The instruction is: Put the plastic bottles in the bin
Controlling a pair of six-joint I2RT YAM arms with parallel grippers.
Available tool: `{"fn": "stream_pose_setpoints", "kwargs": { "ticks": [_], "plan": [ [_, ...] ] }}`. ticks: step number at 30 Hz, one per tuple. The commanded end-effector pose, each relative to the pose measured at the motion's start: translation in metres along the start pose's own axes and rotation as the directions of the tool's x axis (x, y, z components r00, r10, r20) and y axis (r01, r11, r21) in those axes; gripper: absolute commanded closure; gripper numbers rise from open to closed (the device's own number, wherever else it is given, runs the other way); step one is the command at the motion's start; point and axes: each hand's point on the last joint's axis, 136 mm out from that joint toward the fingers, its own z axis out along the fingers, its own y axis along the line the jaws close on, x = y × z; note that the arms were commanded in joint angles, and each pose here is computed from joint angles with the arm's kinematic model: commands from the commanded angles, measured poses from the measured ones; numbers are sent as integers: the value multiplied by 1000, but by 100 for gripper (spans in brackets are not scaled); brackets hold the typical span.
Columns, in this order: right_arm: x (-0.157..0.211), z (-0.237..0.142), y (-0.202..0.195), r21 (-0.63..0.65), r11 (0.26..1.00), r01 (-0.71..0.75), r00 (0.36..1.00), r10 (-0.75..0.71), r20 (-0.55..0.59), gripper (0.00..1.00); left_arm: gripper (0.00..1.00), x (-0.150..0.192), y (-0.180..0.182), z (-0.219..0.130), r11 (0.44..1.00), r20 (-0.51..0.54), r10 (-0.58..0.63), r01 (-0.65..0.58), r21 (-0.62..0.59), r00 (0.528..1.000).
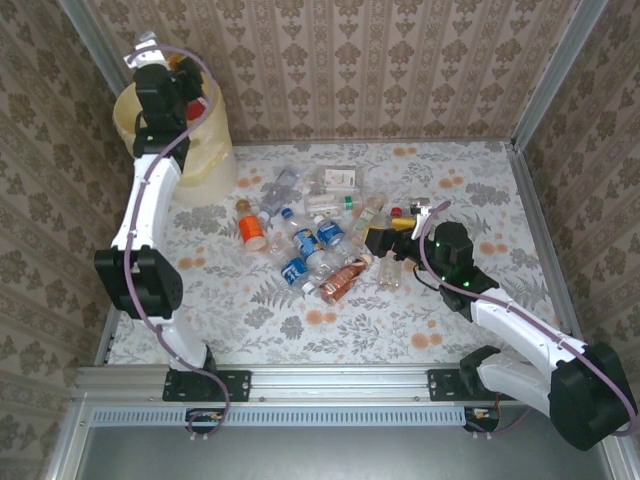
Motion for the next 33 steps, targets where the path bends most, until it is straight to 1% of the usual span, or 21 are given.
{"fn": "stream_pose_setpoints", "kwargs": {
  "ticks": [1,6,7,10,12,15,21,26,30,33],
  "plan": [
    [-6,-4,-1,26,1000,-4,1000,3,17,0,46,-13,26,12,996,-6,66,-66,-59,998],
    [-6,-7,-7,56,998,-11,1000,9,29,0,46,10,60,24,991,-82,79,-88,-105,994],
    [-6,-8,-5,46,999,-2,999,0,34,0,46,16,66,26,989,-103,83,-95,-111,991],
    [-9,-11,11,-43,999,30,998,-28,62,0,46,37,80,35,988,-173,91,-111,-105,981],
    [-10,-13,14,-59,997,39,997,-35,73,0,46,50,88,39,988,-221,94,-119,-101,971],
    [-10,-15,9,-26,999,45,996,-43,73,0,46,66,99,43,982,-279,115,-151,-113,953],
    [-9,-16,7,-14,999,46,997,-45,68,0,46,98,112,53,972,-388,141,-201,-118,911],
    [-7,-15,5,-5,999,36,998,-36,59,0,45,120,114,59,975,-432,136,-198,-102,892],
    [-6,-16,3,5,1000,30,998,-31,53,0,43,133,119,63,975,-450,118,-189,-118,885],
    [-5,-17,1,14,1000,27,998,-28,52,0,39,138,120,66,975,-460,104,-181,-126,882]
  ]
}}
